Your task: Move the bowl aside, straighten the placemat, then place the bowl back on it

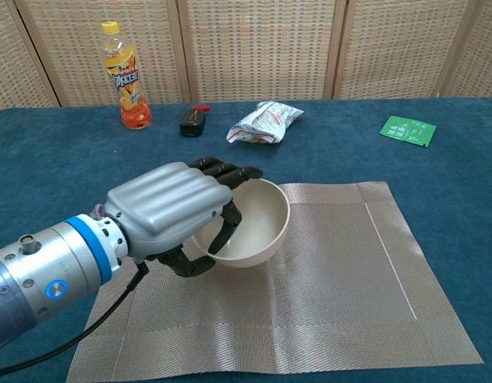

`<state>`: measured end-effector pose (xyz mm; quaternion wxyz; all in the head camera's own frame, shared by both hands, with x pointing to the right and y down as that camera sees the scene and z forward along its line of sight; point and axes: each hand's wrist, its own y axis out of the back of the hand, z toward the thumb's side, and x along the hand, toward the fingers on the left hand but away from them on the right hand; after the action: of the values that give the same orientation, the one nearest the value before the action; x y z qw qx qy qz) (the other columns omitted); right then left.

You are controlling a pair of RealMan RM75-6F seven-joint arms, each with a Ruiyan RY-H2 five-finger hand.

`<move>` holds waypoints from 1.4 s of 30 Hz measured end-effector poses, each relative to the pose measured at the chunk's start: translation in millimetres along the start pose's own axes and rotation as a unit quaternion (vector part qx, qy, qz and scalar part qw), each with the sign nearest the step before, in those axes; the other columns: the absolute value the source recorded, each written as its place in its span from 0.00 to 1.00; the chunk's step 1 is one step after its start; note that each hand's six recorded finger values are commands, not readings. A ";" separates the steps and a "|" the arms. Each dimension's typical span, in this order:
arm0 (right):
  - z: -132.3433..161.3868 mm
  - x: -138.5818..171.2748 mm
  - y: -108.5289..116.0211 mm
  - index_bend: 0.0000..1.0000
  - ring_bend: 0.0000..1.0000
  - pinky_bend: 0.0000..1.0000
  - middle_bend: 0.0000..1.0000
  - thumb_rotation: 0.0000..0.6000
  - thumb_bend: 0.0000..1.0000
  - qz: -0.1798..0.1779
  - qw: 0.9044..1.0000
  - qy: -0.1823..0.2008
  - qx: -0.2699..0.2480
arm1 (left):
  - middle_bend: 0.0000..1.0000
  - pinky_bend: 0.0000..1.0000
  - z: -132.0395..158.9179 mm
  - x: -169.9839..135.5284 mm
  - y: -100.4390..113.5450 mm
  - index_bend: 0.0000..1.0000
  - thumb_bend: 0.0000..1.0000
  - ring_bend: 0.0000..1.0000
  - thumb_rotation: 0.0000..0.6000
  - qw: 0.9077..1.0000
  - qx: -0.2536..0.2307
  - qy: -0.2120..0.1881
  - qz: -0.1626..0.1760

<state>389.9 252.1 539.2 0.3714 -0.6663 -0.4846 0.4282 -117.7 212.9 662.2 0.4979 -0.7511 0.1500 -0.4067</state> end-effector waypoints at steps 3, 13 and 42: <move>-0.3 0.0 0.6 0.07 0.00 0.00 0.00 1.00 0.20 -0.001 1.000 0.000 -0.003 | 0.00 0.00 5.5 6.4 -1.1 0.63 0.45 0.00 1.00 1.000 0.006 0.001 -0.009; 0.6 0.8 5.1 0.07 0.00 0.00 0.00 1.00 0.20 -0.009 1.000 0.003 -0.009 | 0.00 0.00 13.7 16.7 -7.0 0.50 0.36 0.00 1.00 0.999 0.028 0.011 -0.037; -4.1 -1.1 -9.3 0.06 0.00 0.00 0.00 1.00 0.20 0.009 0.999 -0.016 0.036 | 0.00 0.00 -98.0 -108.5 42.2 0.00 0.17 0.00 1.00 0.988 -0.028 0.132 0.079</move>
<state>390.4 253.0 549.4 0.3836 -0.6494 -0.4691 0.4595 -252.3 200.5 592.4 0.4834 -0.6902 0.2846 -0.4572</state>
